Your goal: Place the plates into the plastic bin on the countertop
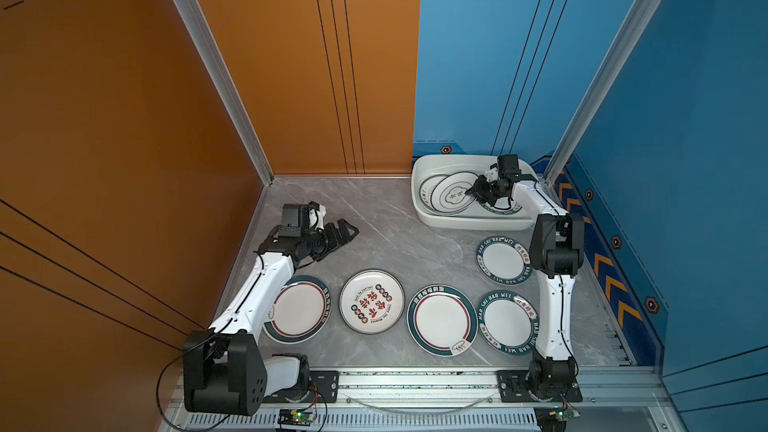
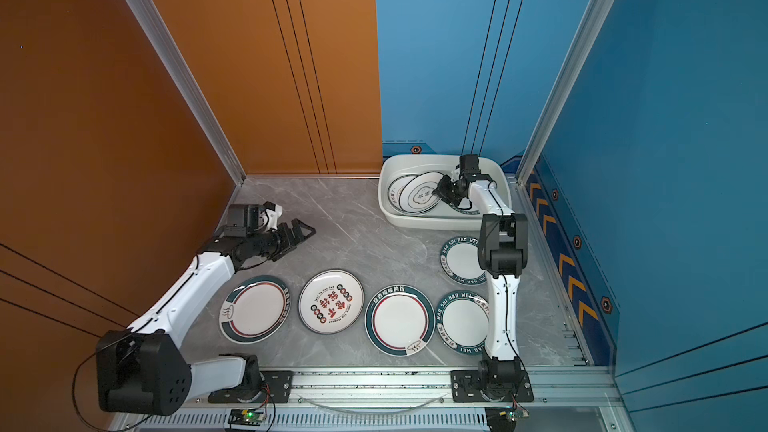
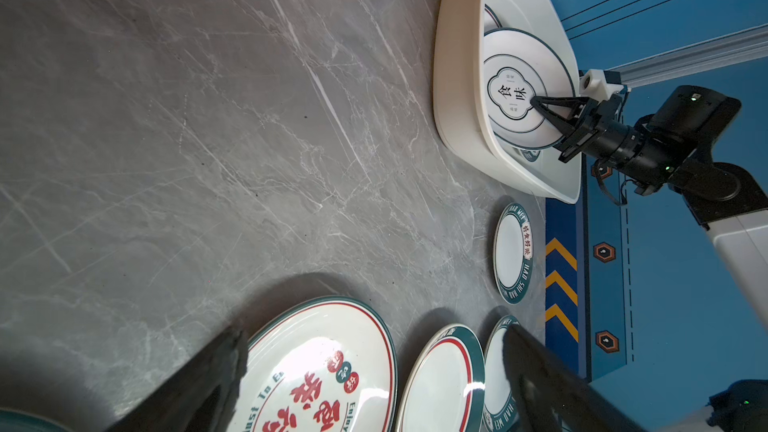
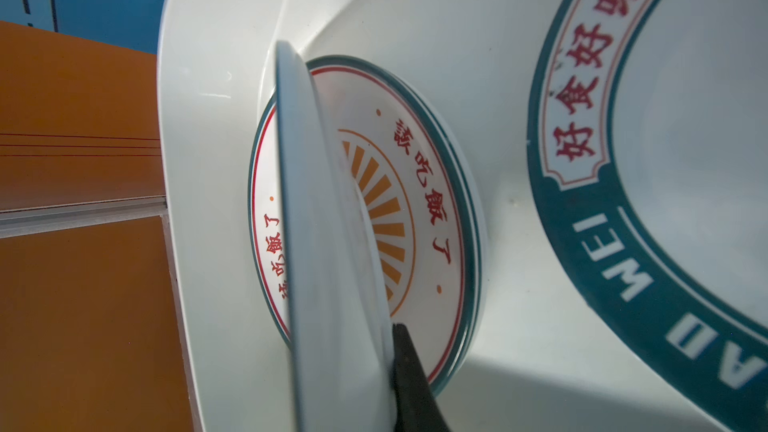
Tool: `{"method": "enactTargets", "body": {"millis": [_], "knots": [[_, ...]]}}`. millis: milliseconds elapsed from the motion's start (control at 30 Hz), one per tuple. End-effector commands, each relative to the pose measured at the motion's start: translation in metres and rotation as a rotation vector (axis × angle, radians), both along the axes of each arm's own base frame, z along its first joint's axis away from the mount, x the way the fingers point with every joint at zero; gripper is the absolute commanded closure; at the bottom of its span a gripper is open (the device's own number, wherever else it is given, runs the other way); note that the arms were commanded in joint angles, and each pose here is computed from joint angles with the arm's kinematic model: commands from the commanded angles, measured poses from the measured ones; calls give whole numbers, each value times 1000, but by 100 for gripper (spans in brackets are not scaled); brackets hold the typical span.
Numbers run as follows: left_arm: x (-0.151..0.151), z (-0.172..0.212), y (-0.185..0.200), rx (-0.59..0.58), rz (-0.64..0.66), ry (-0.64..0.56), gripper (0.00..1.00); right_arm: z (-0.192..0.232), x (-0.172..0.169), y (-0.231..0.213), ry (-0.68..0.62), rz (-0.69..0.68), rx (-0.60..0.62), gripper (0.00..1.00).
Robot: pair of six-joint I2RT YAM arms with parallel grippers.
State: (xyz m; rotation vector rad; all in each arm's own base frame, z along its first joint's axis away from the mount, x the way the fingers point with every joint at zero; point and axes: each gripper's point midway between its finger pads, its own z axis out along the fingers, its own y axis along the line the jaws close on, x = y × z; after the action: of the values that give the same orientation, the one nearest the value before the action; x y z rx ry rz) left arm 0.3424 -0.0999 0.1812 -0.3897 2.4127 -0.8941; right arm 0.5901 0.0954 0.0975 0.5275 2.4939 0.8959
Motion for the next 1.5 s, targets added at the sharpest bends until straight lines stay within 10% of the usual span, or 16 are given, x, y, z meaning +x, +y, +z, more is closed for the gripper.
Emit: {"method": "enactTargets", "body": {"millis": [0,800,1467], "knots": [[-8,0,-2,-7,-29,2,2,-6,-3,4,38,2,-6,98],[-7,-11,-14,9,-75,27,2,-22,-23,-8,110,28,-154,51],[-5,-20,-25,44,-132,54,2,-35,-30,-3,156,90,-285,48]]}}
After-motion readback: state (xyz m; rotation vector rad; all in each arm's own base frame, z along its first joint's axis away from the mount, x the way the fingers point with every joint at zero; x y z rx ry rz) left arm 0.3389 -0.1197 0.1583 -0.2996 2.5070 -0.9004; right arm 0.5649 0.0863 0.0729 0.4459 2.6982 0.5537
